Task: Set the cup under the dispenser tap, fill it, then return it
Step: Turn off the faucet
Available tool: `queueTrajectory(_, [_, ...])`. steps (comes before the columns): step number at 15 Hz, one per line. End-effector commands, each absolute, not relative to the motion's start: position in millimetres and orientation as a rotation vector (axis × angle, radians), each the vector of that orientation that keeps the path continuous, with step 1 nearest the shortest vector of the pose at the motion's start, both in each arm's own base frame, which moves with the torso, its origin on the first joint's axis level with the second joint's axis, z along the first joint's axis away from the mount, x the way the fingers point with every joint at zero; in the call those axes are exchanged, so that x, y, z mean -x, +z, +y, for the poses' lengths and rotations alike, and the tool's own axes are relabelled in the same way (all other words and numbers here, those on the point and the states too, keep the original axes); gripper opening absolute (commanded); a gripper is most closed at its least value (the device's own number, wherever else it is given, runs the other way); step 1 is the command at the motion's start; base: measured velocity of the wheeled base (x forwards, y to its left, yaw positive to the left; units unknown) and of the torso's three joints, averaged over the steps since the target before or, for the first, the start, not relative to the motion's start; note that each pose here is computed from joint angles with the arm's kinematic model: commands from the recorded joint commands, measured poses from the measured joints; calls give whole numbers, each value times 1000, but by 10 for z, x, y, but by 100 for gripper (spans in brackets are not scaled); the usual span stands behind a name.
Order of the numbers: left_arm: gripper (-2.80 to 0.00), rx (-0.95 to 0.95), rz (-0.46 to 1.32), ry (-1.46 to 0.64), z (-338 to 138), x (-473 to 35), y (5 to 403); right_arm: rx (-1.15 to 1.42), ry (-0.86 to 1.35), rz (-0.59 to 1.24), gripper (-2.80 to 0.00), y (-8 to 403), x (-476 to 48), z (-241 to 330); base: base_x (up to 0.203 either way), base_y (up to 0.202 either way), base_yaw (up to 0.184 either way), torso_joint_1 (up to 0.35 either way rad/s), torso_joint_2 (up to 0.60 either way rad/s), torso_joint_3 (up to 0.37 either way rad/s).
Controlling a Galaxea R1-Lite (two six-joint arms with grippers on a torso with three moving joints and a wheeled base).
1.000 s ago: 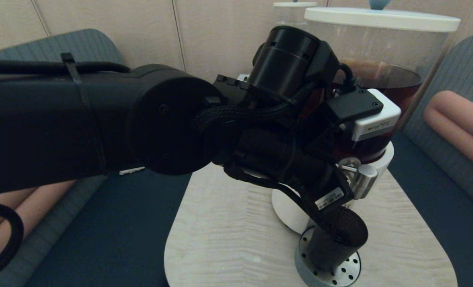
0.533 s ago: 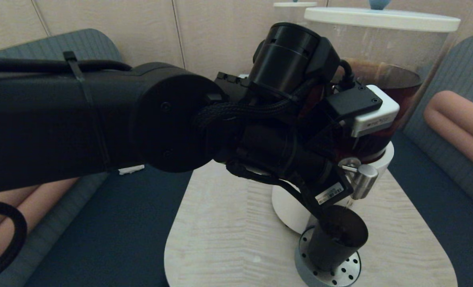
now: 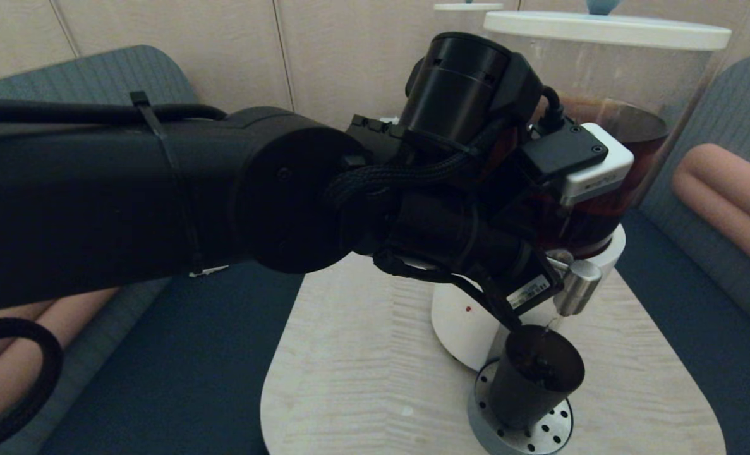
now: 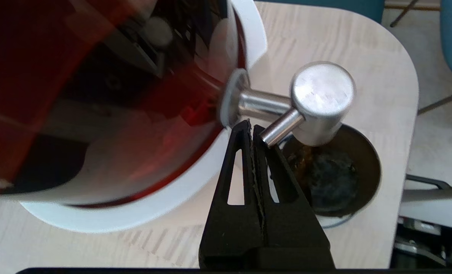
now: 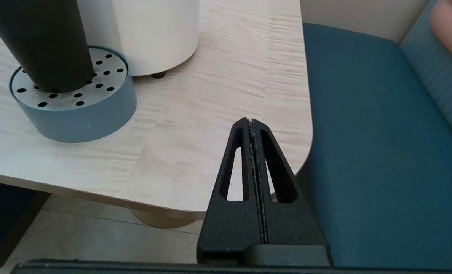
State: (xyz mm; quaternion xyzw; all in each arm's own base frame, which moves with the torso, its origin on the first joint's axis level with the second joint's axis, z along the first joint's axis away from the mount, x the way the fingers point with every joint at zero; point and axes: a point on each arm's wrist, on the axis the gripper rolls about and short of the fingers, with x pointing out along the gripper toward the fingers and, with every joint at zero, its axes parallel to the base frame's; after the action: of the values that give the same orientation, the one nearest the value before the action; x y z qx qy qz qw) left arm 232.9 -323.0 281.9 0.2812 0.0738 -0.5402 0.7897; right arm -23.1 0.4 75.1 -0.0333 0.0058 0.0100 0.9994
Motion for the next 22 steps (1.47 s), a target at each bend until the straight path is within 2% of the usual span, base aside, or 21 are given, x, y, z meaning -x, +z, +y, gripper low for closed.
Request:
queueTrajectory(1, [-280,-603,145,-1162,-3247,-2342,2817,67,20,10,-280,750,233,4,0,0,0,0,0,0])
queueTrajectory(12, [-280,-579,59,-1137,-3350,-2412,2810,67,20,10,-280,750,233,4,0,0,0,0,0,0])
queueTrajectory(22, [-280,-573,69,-1135,-3255,-2344,2862,67,20,10,-280,750,233,4,0,0,0,0,0,0])
